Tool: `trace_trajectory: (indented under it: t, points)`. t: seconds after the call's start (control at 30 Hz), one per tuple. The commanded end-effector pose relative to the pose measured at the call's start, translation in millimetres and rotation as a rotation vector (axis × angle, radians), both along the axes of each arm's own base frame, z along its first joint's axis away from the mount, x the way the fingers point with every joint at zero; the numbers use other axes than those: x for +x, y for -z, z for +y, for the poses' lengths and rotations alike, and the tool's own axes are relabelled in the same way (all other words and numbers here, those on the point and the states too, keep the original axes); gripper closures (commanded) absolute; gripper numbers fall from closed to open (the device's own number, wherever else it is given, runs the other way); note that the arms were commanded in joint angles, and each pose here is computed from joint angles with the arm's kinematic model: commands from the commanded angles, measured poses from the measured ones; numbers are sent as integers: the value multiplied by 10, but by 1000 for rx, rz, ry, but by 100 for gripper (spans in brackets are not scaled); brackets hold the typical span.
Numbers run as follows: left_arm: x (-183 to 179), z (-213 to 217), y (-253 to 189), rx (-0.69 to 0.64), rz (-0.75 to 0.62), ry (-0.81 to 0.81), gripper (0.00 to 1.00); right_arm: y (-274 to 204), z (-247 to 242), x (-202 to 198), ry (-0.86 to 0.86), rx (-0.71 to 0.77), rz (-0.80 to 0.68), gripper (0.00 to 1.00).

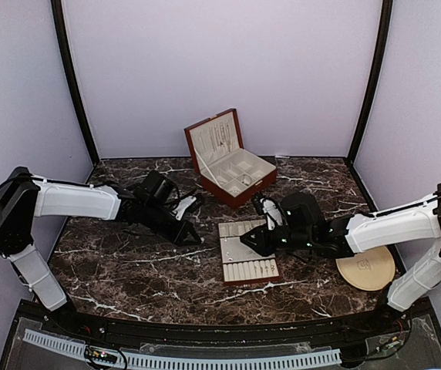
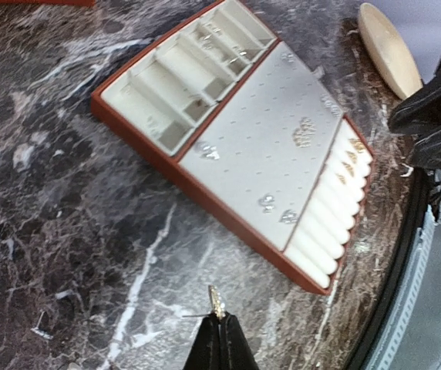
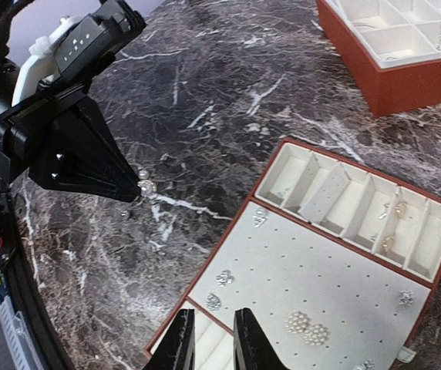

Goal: Organize the mixed jewelry
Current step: Pick up the earring from the center of the board, then pass from the left arm to the right

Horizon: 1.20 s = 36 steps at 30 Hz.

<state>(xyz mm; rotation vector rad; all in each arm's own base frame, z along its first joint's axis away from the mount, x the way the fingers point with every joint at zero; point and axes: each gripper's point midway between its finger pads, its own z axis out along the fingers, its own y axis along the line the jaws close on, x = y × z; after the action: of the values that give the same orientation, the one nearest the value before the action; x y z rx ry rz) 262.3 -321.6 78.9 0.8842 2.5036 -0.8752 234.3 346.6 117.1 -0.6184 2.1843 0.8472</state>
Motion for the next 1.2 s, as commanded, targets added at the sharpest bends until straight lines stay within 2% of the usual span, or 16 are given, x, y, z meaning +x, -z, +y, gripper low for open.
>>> trace_trajectory:
  t: [0.0,0.2,0.43,0.67,1.17]
  points:
    - [-274,-215,-414,-204,19,149,100,-289,220,-244,-145,153,30,79]
    - [-601,-400,-716,-368,78,290,100,-448,232,-485,-224,251,104,72]
    - [-841,-485,-952,-515,140,409,100,-555,280,-717,-307,379,210,71]
    - [-936,-513,-980,-539,165,452,100,-593,360,-793,-339,435,271,75]
    - [-1047,-551,-976,-542,184,489,100,-670,529,-845,-402,474,297,77]
